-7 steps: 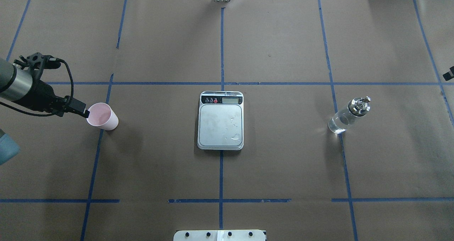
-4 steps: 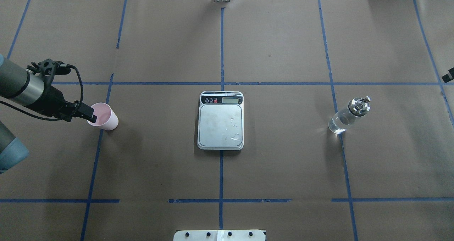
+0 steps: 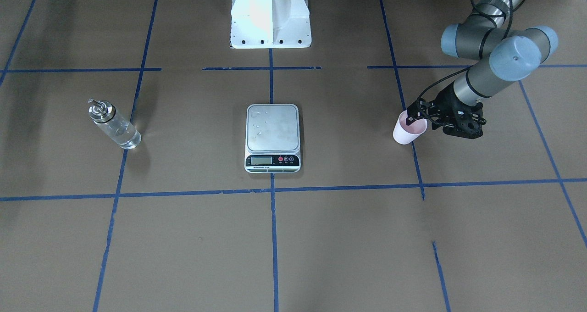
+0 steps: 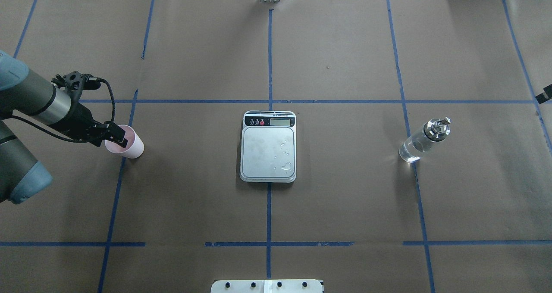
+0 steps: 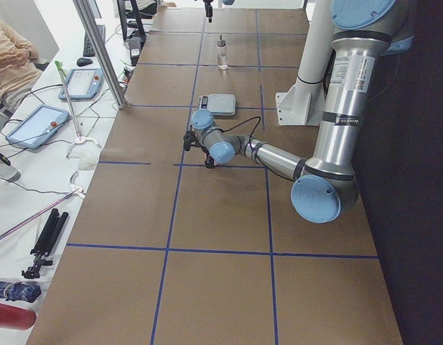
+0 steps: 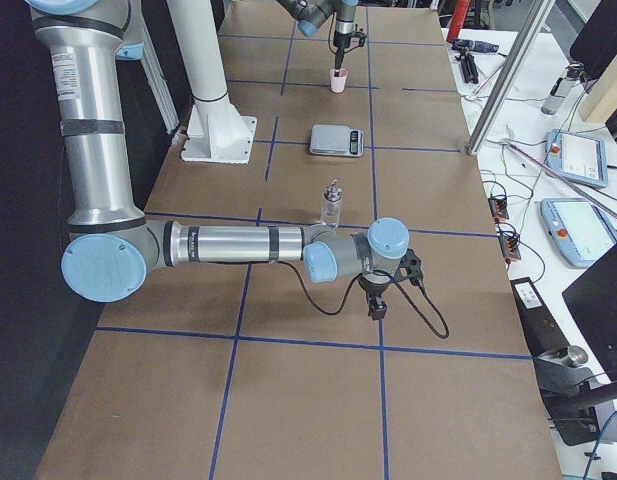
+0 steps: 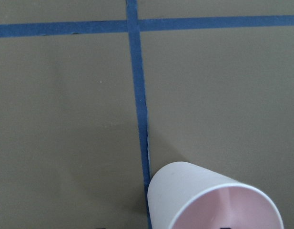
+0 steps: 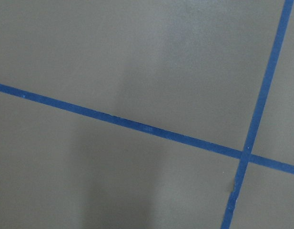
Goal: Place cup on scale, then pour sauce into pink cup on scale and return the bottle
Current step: 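Carry the pink cup with the left gripper onto the scale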
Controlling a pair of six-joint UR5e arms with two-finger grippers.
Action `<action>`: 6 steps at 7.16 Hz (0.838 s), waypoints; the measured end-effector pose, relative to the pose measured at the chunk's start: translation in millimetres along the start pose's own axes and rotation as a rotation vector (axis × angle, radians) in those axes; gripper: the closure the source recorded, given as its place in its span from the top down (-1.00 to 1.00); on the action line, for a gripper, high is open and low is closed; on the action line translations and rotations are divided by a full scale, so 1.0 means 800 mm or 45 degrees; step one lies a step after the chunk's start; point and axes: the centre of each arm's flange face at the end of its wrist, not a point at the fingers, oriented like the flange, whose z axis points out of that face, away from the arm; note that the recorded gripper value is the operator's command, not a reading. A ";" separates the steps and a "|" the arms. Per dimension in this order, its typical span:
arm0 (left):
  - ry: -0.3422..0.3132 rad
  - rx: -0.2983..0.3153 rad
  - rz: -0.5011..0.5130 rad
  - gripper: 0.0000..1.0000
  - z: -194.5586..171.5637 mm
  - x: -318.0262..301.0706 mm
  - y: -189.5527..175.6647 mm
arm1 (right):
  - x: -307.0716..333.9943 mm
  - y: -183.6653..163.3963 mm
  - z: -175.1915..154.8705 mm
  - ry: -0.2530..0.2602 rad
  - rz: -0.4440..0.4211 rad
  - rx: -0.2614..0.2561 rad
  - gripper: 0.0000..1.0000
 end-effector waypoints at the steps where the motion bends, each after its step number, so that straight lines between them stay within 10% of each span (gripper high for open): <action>1: -0.002 -0.005 -0.006 -1.00 0.003 0.000 -0.001 | -0.002 -0.002 0.000 -0.006 -0.005 0.001 1.00; 6: 0.075 0.046 -0.289 -1.00 -0.063 0.191 -0.036 | -0.033 -0.009 0.015 -0.037 -0.119 0.041 1.00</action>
